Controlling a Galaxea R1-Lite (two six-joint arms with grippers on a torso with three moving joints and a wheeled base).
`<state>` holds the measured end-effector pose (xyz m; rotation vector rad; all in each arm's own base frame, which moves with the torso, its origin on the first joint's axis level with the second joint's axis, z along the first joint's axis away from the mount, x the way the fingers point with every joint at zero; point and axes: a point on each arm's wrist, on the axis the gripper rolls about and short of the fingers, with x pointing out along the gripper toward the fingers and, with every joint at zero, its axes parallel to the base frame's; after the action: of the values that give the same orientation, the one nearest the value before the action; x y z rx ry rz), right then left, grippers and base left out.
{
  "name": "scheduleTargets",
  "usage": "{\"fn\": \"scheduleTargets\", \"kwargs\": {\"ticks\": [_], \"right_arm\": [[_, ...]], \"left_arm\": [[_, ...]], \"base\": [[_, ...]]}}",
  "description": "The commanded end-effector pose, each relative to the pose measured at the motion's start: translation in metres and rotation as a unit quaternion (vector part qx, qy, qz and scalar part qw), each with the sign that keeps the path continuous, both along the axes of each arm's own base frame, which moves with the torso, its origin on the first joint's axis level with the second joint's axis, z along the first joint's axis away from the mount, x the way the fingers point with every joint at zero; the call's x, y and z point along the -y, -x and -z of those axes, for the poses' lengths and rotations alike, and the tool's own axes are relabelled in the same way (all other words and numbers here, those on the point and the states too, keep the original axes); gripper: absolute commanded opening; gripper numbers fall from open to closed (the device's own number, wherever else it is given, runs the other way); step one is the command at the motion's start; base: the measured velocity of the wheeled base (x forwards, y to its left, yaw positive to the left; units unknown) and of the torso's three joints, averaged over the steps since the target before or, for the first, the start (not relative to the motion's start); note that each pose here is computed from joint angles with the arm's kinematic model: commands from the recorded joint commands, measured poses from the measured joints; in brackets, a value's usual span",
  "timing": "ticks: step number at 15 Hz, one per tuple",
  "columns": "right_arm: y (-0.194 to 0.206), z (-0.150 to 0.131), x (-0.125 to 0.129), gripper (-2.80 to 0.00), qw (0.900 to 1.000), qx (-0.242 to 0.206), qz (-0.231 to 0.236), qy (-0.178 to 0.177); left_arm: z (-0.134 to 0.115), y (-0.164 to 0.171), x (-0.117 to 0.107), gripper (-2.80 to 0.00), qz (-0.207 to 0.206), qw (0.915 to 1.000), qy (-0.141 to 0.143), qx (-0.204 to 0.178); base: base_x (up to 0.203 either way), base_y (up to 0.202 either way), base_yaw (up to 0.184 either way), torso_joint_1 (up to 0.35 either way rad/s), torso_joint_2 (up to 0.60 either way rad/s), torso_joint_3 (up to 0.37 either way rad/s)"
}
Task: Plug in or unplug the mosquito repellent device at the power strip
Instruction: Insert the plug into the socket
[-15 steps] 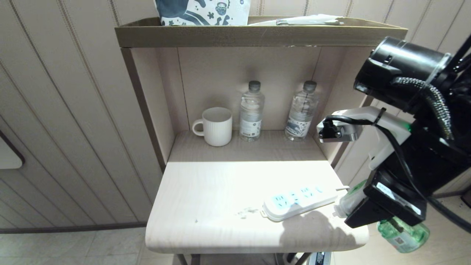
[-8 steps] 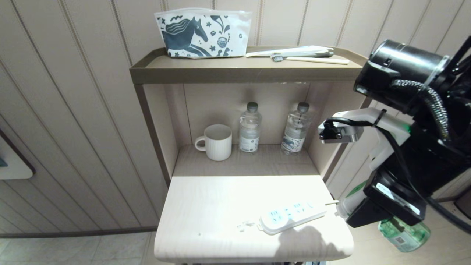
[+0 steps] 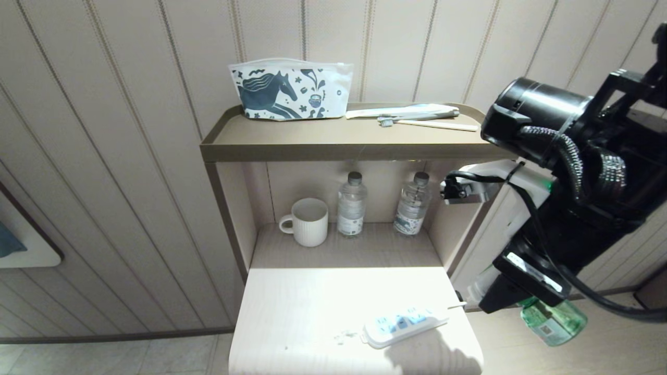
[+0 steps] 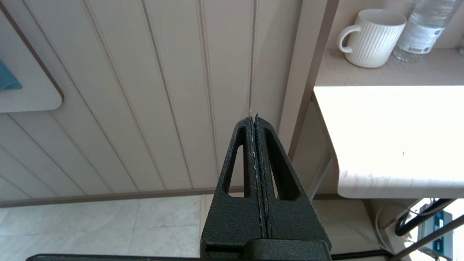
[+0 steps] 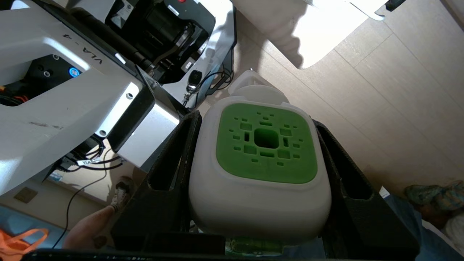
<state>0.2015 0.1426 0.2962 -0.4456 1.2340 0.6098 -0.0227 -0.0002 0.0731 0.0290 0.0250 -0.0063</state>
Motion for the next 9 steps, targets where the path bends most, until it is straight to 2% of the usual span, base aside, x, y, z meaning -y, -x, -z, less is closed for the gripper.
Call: {"fn": "scheduleTargets", "kwargs": {"ticks": [1, 5, 7, 9], "right_arm": [[-0.005, 0.004, -0.002, -2.80, 1.000, -0.006, 0.001, 0.004], [-0.031, 0.028, -0.013, -2.80, 0.999, -0.019, 0.008, 0.027], [-0.048, 0.041, -0.017, -2.80, 0.999, -0.002, 0.008, 0.035], [-0.065, 0.056, -0.018, -2.80, 0.998, 0.032, -0.018, 0.045]], "left_arm": [[0.000, 0.000, 0.000, -2.80, 0.000, 1.0000, 0.000, 0.000], [0.000, 0.000, 0.000, -2.80, 0.000, 1.0000, 0.002, 0.000], [0.000, 0.000, 0.000, -2.80, 0.000, 1.0000, 0.004, 0.000], [0.000, 0.000, 0.000, -2.80, -0.001, 1.0000, 0.006, 0.000]], "base": [[0.000, 0.000, 0.000, 0.066, -0.13, -0.075], [0.000, 0.000, 0.000, 0.014, -0.03, -0.015], [0.000, 0.000, 0.000, 0.000, 0.00, 0.000], [0.000, 0.000, 0.000, 0.000, 0.00, 0.000]]}}
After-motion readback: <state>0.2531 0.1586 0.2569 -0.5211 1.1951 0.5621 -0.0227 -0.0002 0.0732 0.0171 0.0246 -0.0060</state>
